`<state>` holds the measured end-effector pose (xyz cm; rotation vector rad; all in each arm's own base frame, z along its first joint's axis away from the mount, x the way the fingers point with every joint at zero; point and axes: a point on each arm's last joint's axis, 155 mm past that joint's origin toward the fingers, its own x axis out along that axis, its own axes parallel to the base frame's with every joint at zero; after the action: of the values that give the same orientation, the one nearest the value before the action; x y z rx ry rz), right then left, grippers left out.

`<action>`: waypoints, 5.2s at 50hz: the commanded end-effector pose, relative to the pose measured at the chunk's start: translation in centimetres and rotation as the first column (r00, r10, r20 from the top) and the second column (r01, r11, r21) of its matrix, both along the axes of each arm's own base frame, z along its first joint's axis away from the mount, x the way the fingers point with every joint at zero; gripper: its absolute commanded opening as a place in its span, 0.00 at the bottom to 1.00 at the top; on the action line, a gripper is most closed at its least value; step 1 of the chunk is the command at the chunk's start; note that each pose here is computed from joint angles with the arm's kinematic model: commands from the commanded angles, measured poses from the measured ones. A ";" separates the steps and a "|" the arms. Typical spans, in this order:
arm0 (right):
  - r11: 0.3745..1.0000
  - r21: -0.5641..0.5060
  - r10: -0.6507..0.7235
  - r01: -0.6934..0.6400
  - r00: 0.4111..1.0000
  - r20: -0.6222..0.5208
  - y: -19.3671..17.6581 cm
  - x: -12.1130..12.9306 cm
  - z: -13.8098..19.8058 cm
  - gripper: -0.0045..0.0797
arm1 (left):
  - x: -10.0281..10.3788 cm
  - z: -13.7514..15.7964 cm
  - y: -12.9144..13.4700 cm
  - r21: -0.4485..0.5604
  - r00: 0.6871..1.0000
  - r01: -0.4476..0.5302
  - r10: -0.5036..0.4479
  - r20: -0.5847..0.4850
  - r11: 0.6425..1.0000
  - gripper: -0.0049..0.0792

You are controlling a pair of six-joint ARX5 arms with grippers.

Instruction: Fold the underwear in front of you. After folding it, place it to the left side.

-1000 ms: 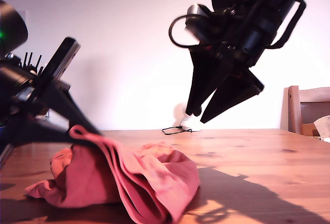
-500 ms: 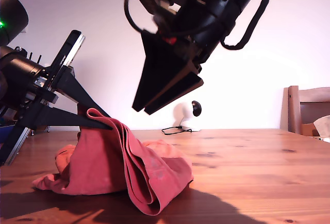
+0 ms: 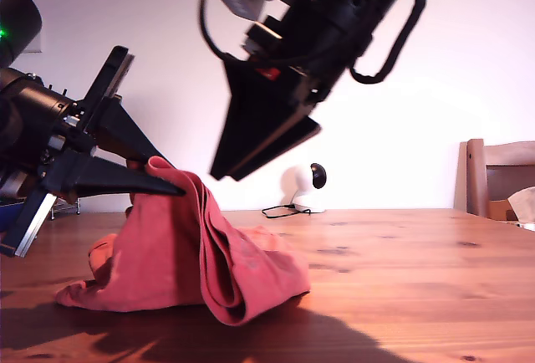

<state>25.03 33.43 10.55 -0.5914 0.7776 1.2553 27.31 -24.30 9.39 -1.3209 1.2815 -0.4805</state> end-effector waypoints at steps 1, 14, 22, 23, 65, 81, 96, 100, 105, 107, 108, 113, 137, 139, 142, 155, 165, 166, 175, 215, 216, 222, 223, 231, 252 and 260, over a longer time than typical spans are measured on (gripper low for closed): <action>1.000 0.011 0.017 -0.017 1.000 0.023 0.7 -0.1 0.5 0.48 | -0.2 -0.5 0.3 -0.010 0.999 -0.025 0.025 -0.040 1.000 0.03; 1.000 0.016 -0.004 0.002 0.997 0.073 1.7 0.7 0.4 0.53 | 0.3 0.6 0.0 -0.062 0.996 -0.057 0.052 -0.066 0.997 0.03; 0.999 -0.006 -0.039 0.039 0.997 0.070 1.7 1.5 -0.9 0.56 | 0.6 1.2 -0.2 -0.085 0.997 -0.059 0.054 -0.056 0.995 0.03; 0.999 -0.011 -0.044 0.045 0.997 0.071 1.7 1.6 -1.1 0.56 | 0.5 1.3 -0.2 -0.090 0.997 -0.056 0.051 -0.055 0.994 0.03; 0.977 -0.074 -0.200 0.200 0.980 -0.004 1.4 2.6 -4.5 0.56 | 0.6 2.0 -0.5 -0.114 0.998 -0.050 0.045 -0.045 0.992 0.03; 0.977 -0.062 -0.208 0.206 0.978 -0.035 1.7 2.1 -4.5 0.42 | 0.5 1.9 -0.4 -0.111 0.998 -0.047 0.042 -0.047 0.993 0.03; 0.977 -0.063 -0.206 0.203 0.978 -0.029 1.7 2.2 -4.5 0.04 | 0.5 1.9 -0.5 -0.108 0.999 -0.037 0.034 -0.032 0.993 0.03; 0.977 -0.064 -0.205 0.203 0.978 -0.027 1.6 2.2 -4.5 0.04 | 0.5 1.9 -0.5 -0.106 0.999 -0.034 0.032 -0.027 0.994 0.03; 0.975 -0.080 -0.207 0.206 0.978 -0.007 1.3 2.4 -4.6 0.04 | 0.4 1.9 -0.5 -0.106 1.000 -0.023 0.021 -0.018 0.994 0.03; 0.975 -0.095 -0.200 0.199 0.980 0.003 1.0 2.4 -4.8 0.04 | 0.3 2.0 -0.6 -0.100 1.000 -0.011 0.011 0.001 0.995 0.03; 0.975 -0.104 -0.198 0.197 0.980 0.001 0.8 2.3 -4.9 0.04 | 0.2 2.0 -0.6 -0.102 1.000 -0.007 0.007 0.002 0.995 0.03; 0.972 -0.160 -0.170 0.169 0.985 0.009 -0.2 1.8 -5.5 0.04 | -0.2 2.2 -0.8 -0.097 0.998 0.037 -0.033 0.046 0.995 0.03; 0.949 -0.282 -0.163 0.141 0.985 -0.058 -3.7 0.1 -6.2 0.04 | -3.1 4.1 -1.4 -0.139 0.947 0.277 -0.246 0.206 0.951 0.03; 0.948 -0.290 -0.155 0.131 0.986 -0.059 -3.9 0.0 -6.3 0.04 | -3.3 4.0 -1.3 -0.131 0.941 0.293 -0.261 0.214 0.947 0.04; 0.945 -0.300 -0.154 0.127 0.986 -0.069 -4.1 -0.3 -6.4 0.04 | -3.8 3.4 -1.1 -0.114 0.934 0.314 -0.284 0.218 0.943 0.05; 0.943 -0.316 -0.133 0.104 0.989 -0.072 -4.5 -0.6 -6.5 0.04 | -4.8 0.9 -0.1 -0.056 0.938 0.324 -0.312 0.150 0.944 0.30; 0.943 -0.316 -0.132 0.104 0.989 -0.071 -4.5 -0.6 -6.5 0.04 | -6.0 1.1 -0.2 -0.066 0.911 0.385 -0.368 0.184 0.920 0.57; 0.943 -0.316 -0.132 0.103 0.989 -0.072 -4.5 -0.6 -6.5 0.04 | -6.0 1.1 -0.2 -0.066 0.909 0.389 -0.371 0.190 0.919 0.57; 0.941 -0.324 -0.132 0.101 0.988 -0.078 -4.7 -0.8 -6.6 0.04 | -5.8 1.2 0.2 -0.052 0.893 0.403 -0.380 0.240 0.914 0.50; 0.939 -0.344 -0.092 0.010 0.970 -0.223 -6.2 -5.0 -5.2 0.04 | 1.9 -0.5 1.9 0.429 0.661 0.125 -0.398 0.636 0.894 0.03; 0.939 -0.344 -0.092 0.010 0.970 -0.224 -6.2 -5.0 -5.1 0.04 | 1.9 -0.5 1.8 0.447 0.640 0.125 -0.416 0.646 0.886 0.03; 0.938 -0.347 -0.093 0.005 0.967 -0.236 -6.5 -5.4 -4.9 0.04 | 1.6 -1.8 1.4 0.487 0.609 0.148 -0.468 0.640 0.860 0.03; 0.937 -0.349 -0.093 0.004 0.967 -0.238 -6.5 -5.5 -4.9 0.04 | 1.5 -2.1 1.3 0.489 0.613 0.156 -0.472 0.634 0.858 0.03; 0.938 -0.347 -0.088 -0.012 0.958 -0.273 -6.7 -6.3 -4.7 0.04 | 0.5 -3.9 0.0 0.475 0.612 0.232 -0.507 0.607 0.849 0.03; 0.937 -0.348 -0.080 -0.045 0.938 -0.338 -7.3 -8.3 -3.8 0.04 | -3.2 -6.7 -1.9 0.510 0.565 0.386 -0.634 0.528 0.769 0.03; 0.935 -0.351 -0.083 -0.047 0.934 -0.346 -7.4 -8.5 -3.8 0.04 | -5.7 -7.5 -2.6 0.514 0.522 0.468 -0.695 0.495 0.719 0.03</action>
<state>17.29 26.21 6.89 -0.6498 1.3200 1.2158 22.20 -26.79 2.29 -0.3102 1.0777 -1.0507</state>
